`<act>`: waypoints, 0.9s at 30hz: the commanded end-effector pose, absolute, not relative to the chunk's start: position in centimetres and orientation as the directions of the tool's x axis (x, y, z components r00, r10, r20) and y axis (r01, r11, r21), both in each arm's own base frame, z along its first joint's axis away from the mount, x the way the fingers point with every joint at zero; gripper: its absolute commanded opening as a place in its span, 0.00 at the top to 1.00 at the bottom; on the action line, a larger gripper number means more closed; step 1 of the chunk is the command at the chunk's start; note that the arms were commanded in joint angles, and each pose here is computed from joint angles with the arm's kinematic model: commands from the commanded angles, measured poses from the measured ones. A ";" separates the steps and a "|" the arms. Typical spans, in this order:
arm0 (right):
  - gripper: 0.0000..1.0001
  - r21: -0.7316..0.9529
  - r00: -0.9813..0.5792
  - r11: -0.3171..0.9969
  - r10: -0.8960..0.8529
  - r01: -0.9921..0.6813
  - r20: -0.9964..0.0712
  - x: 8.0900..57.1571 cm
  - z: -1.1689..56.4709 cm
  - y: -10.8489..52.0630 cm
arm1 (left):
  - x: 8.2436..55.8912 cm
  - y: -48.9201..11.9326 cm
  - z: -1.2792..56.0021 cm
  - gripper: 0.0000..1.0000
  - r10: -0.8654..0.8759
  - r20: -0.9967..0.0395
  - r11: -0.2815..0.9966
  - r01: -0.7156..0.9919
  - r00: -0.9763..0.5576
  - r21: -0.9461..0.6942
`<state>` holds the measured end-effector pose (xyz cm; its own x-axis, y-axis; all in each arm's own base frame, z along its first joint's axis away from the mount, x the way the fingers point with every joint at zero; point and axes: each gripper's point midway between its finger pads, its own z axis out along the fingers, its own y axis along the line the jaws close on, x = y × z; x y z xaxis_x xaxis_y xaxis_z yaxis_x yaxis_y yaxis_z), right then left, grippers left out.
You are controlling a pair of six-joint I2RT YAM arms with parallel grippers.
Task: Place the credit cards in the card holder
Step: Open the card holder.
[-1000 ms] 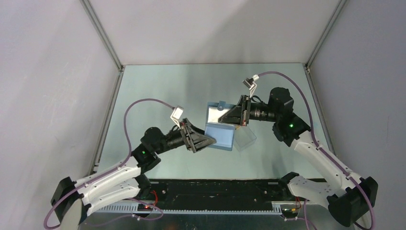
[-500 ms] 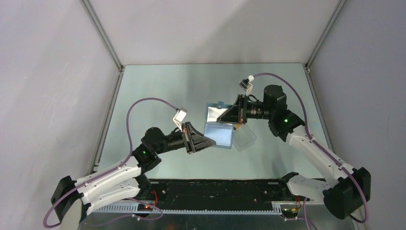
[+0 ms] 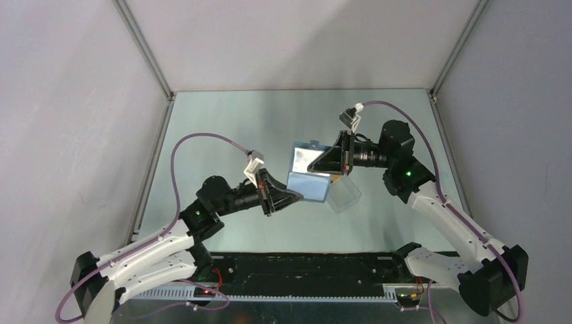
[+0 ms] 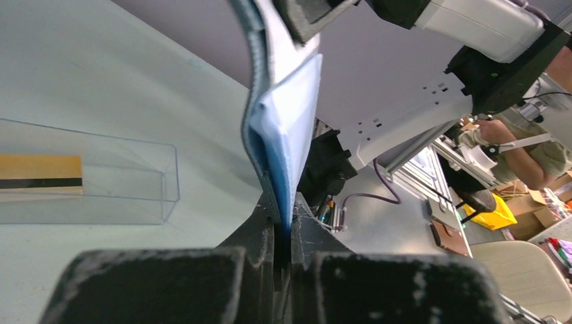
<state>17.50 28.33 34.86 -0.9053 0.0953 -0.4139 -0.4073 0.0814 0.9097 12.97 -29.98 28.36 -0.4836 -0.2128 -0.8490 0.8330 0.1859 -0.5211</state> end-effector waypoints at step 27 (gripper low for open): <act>1.00 0.858 -0.872 0.174 -0.011 -0.484 -0.490 14.0 31.9 28.5 | 17.2 -28.2 32.5 1.00 -0.318 -0.909 0.383 0.841 -0.269 -0.383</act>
